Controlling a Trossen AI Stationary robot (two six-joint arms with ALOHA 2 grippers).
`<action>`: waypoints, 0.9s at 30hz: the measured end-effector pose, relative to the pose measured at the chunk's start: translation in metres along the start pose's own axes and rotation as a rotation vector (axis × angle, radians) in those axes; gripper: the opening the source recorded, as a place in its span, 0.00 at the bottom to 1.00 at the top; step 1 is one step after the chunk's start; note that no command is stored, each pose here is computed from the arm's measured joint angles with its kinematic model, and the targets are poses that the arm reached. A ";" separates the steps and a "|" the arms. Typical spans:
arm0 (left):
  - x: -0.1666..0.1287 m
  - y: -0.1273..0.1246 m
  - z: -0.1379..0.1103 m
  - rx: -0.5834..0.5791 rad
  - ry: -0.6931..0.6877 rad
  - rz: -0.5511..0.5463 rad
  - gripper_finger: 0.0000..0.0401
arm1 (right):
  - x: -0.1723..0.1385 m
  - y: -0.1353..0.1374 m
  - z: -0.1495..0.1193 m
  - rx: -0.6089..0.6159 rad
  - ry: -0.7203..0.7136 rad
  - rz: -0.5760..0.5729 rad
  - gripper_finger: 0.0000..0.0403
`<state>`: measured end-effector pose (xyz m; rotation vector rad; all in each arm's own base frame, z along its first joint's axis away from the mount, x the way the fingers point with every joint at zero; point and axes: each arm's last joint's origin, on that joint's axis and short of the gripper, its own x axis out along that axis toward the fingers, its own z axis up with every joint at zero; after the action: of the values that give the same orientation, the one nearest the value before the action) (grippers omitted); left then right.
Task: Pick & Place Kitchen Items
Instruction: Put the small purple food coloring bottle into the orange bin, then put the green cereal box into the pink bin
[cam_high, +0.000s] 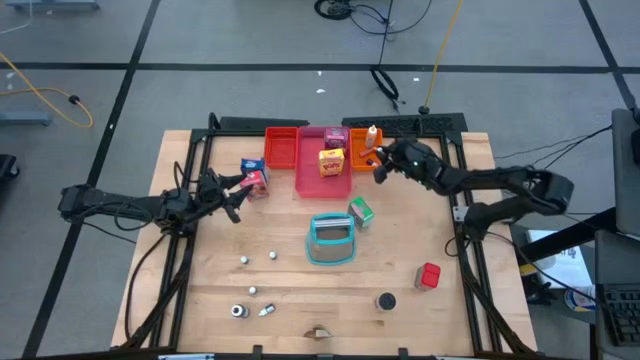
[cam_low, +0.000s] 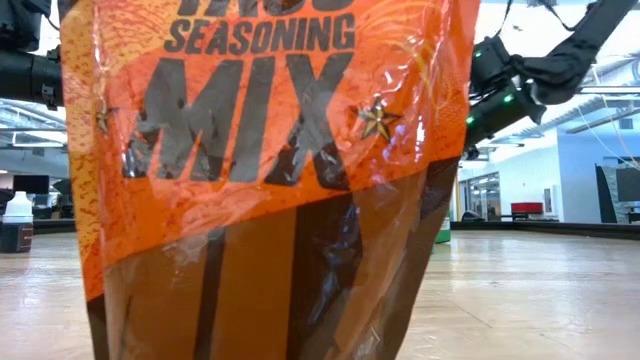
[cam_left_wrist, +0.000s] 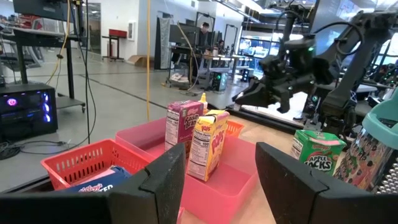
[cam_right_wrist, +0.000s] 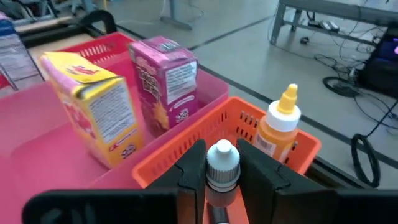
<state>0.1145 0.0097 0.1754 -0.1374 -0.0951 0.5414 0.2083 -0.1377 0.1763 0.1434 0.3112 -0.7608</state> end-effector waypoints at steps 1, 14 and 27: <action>0.000 0.000 0.000 0.000 0.000 0.000 0.49 | 0.004 -0.001 0.000 0.001 0.009 0.007 0.15; 0.000 0.000 0.000 0.005 0.000 -0.001 0.49 | 0.026 -0.005 -0.006 0.007 0.036 -0.022 0.21; 0.000 0.000 0.000 0.004 0.000 -0.001 0.49 | 0.026 -0.005 -0.006 0.007 0.031 -0.018 0.30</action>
<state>0.1145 0.0097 0.1754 -0.1339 -0.0939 0.5411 0.2212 -0.1564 0.1625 0.1595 0.3401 -0.7785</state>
